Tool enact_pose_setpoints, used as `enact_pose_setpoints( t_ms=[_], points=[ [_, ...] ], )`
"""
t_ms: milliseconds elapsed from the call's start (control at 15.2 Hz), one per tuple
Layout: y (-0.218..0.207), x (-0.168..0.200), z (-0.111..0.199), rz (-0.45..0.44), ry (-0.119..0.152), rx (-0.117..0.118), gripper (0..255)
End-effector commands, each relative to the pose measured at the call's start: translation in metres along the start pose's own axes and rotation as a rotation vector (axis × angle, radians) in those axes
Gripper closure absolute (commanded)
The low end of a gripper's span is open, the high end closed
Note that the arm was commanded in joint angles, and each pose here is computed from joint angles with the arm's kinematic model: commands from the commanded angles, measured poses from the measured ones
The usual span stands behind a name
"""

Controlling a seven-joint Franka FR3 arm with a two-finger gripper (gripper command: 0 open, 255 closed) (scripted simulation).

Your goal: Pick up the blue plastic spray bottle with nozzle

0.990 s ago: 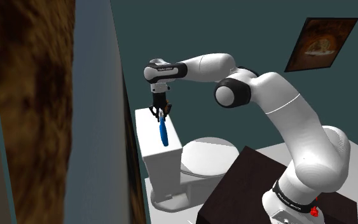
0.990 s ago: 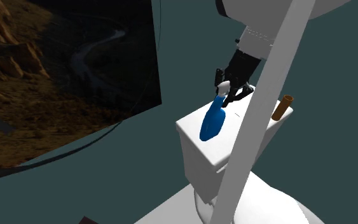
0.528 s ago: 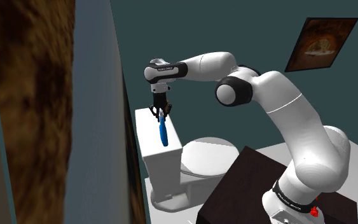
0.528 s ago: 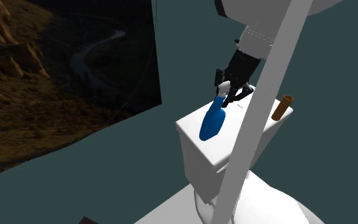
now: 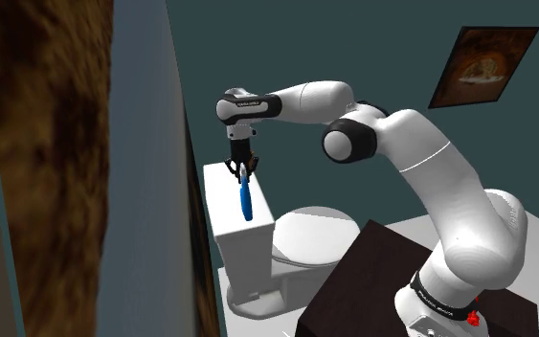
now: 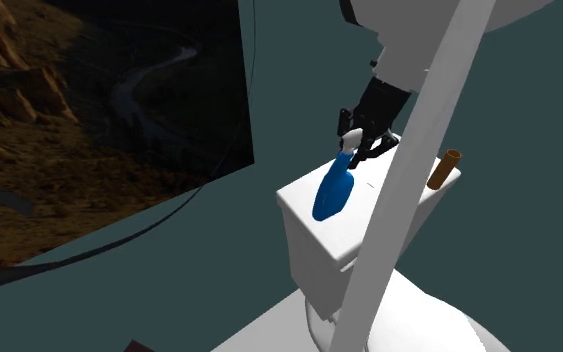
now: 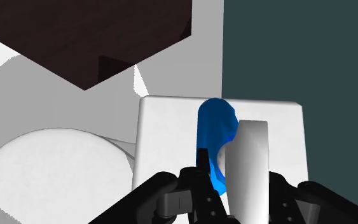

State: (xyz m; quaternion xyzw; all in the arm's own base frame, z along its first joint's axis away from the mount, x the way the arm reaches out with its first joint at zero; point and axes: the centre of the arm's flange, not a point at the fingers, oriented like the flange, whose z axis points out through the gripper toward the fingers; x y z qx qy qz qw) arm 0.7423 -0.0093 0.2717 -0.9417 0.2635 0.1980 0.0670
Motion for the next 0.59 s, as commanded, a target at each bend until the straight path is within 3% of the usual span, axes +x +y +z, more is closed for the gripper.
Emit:
enact_pose_setpoints(
  t_ms=[0, 528],
  points=[
    [0.0, 0.004, 0.018, 0.006, -0.044, -0.022, 255],
    [0.0, -0.009, -0.011, 0.006, -0.044, -0.022, 255]
  ],
)
